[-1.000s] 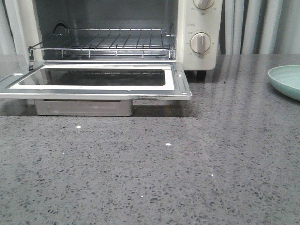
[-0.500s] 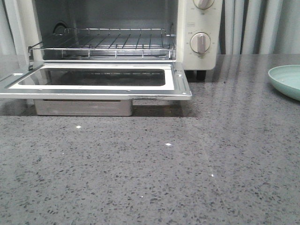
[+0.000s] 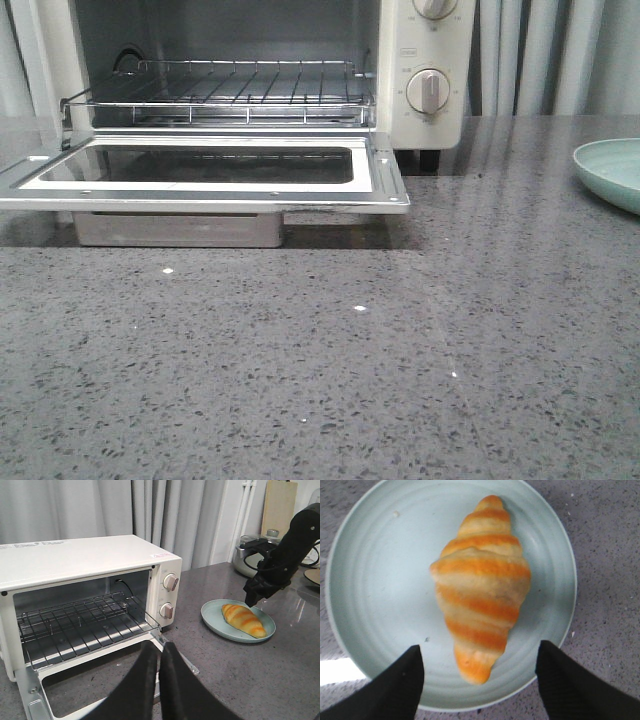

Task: Put bread in oven
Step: 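Lower the right gripper over the croissant on the blue plate, then grasp the croissant with the right gripper and lift it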

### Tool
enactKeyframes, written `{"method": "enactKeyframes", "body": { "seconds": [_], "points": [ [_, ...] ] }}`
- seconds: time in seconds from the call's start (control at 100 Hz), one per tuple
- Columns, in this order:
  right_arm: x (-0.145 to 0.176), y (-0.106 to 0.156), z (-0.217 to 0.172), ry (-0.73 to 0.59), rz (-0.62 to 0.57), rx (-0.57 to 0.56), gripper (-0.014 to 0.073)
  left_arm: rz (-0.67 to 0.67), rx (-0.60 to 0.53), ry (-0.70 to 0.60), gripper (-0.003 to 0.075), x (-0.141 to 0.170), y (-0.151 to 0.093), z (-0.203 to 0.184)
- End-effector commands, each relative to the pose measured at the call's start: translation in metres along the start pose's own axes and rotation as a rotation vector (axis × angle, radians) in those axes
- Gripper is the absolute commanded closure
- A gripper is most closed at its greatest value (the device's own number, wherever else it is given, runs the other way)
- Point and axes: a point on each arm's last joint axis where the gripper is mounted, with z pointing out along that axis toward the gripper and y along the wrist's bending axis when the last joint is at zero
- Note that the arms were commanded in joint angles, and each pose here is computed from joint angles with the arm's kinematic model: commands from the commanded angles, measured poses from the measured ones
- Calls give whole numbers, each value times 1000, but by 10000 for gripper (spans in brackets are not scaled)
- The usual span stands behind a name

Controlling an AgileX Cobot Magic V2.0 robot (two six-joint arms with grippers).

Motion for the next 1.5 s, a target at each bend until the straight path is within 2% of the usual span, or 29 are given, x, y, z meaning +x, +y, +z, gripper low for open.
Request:
{"method": "enactKeyframes", "body": {
  "seconds": [0.0, 0.55, 0.6, 0.67, 0.79, 0.86, 0.98, 1.17, 1.27, 1.39, 1.49],
  "points": [
    [-10, -10, -8, -77, 26, 11, 160, -4, 22, -100, 741, -16, -2, -4],
    [-27, -3, 48, -6, 23, 0, 176, -8, 24, -99, 741, -16, -3, -4],
    [-27, -3, 50, 1, 22, 0, 222, -8, 24, -99, 741, -16, -3, -4],
    [-27, -2, 54, 10, 20, 1, 328, -8, 24, -99, 741, -16, -3, -4],
    [-28, -2, 54, 6, 20, 0, 565, 3, 16, -100, 742, -16, -2, -4],
    [-28, -2, 54, 4, 20, 0, 671, 22, 2, -102, 742, -16, -1, -4],
    [-27, -2, 52, 3, 21, 0, 666, 25, -26, -107, 742, -16, 2, -4],
    [-29, -6, 25, -50, 32, 0, 666, 76, -142, -152, 742, -29, 11, -14],
    [-29, -8, 1, -68, 47, -22, 666, 101, -284, -162, 742, -38, 20, -25],
    [-26, -1, -30, -99, -29, -101, 666, 128, -447, -133, 742, -41, 29, -36],
    [-21, 11, -55, -123, -103, -170, 666, 129, -508, -152, 742, -42, 29, -42]
  ]
}}
